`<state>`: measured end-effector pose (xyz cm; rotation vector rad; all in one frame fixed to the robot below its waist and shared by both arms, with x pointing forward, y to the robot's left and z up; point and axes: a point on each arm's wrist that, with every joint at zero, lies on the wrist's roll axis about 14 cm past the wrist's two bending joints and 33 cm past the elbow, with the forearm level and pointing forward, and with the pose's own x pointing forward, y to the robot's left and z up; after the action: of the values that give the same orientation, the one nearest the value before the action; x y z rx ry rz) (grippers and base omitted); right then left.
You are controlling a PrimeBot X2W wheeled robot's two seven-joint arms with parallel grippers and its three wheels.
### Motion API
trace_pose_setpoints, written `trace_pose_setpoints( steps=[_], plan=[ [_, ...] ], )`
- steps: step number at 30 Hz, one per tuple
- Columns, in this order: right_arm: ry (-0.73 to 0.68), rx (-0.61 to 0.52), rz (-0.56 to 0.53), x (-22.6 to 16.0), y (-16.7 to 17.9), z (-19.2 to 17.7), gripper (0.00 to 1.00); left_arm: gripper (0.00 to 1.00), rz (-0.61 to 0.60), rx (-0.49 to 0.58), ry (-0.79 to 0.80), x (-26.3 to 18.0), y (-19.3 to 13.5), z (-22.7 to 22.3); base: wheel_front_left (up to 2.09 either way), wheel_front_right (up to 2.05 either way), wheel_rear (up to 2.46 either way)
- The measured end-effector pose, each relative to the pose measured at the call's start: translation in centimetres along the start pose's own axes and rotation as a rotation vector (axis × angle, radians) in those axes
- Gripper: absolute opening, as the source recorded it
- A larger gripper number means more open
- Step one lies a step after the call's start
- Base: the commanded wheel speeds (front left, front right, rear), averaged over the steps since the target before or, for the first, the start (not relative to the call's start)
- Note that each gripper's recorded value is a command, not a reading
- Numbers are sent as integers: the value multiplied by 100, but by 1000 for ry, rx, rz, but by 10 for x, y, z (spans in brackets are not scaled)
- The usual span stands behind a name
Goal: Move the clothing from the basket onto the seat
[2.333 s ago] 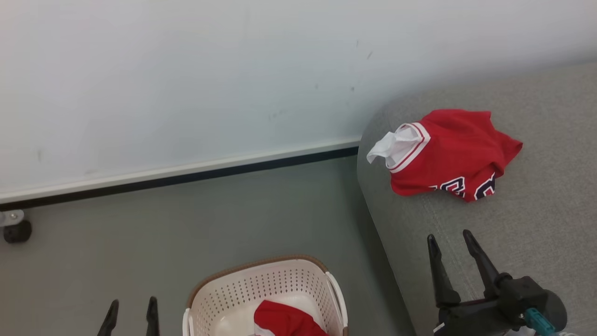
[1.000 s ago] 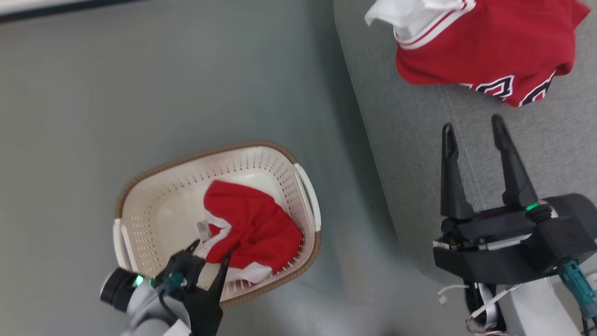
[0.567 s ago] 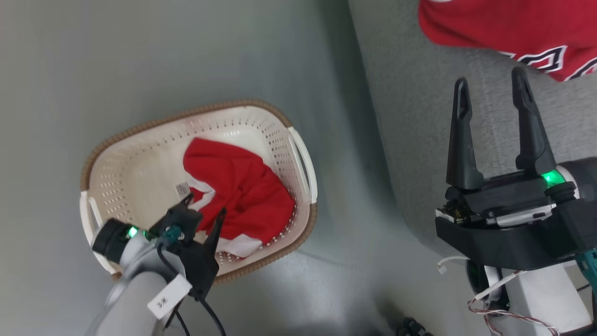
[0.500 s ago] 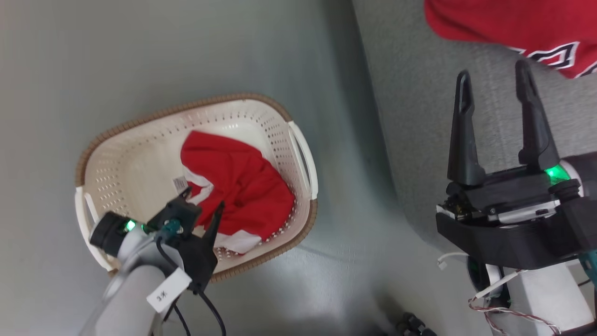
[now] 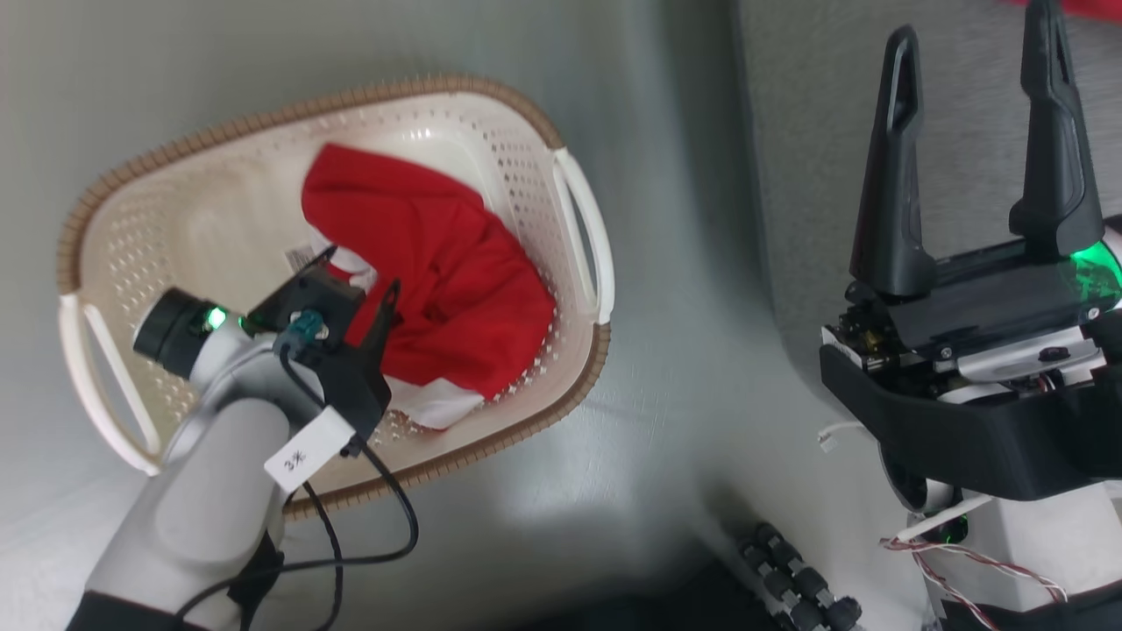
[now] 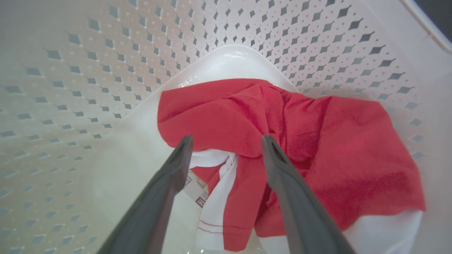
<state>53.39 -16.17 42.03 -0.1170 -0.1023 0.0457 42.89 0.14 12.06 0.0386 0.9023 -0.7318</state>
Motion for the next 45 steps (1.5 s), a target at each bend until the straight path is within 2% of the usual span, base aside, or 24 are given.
trace_pose_setpoints(
  steps=[10, 19, 20, 21, 22, 23, 27, 34, 45],
  plan=[
    [81, -4, 21, 2, 10, -49, 100, 100, -54, -3, 122, 21, -8, -55, 0, 0, 0],
    [101, -9, 30, 1, 13, -61, 100, 100, -55, 10, 157, 30, -3, -67, 0, 0, 0],
    [102, -10, 30, 1, 12, -61, 100, 73, -56, 13, 158, 31, -3, -67, 0, 0, 0],
    [104, -11, 30, 1, 12, -62, 100, 39, -57, 16, 161, 31, -2, -67, 0, 0, 0],
    [106, -12, 29, 0, 12, -62, 100, 23, -58, 20, 163, 32, -3, -67, 0, 0, 0],
    [108, -13, 29, 0, 12, -63, 100, 0, -58, 22, 156, 33, -2, -66, 0, 0, 0],
    [128, -14, 44, -2, 16, -67, 100, 0, -53, 29, 123, 36, 2, -59, 0, 0, 0],
    [114, -6, 58, 5, 19, -59, 100, 0, -40, -47, -16, 38, -5, -19, 0, 0, 0],
    [95, 25, 100, 11, 33, -33, 100, 0, 5, -43, -202, 7, 1, 51, 0, 0, 0]
  ],
)
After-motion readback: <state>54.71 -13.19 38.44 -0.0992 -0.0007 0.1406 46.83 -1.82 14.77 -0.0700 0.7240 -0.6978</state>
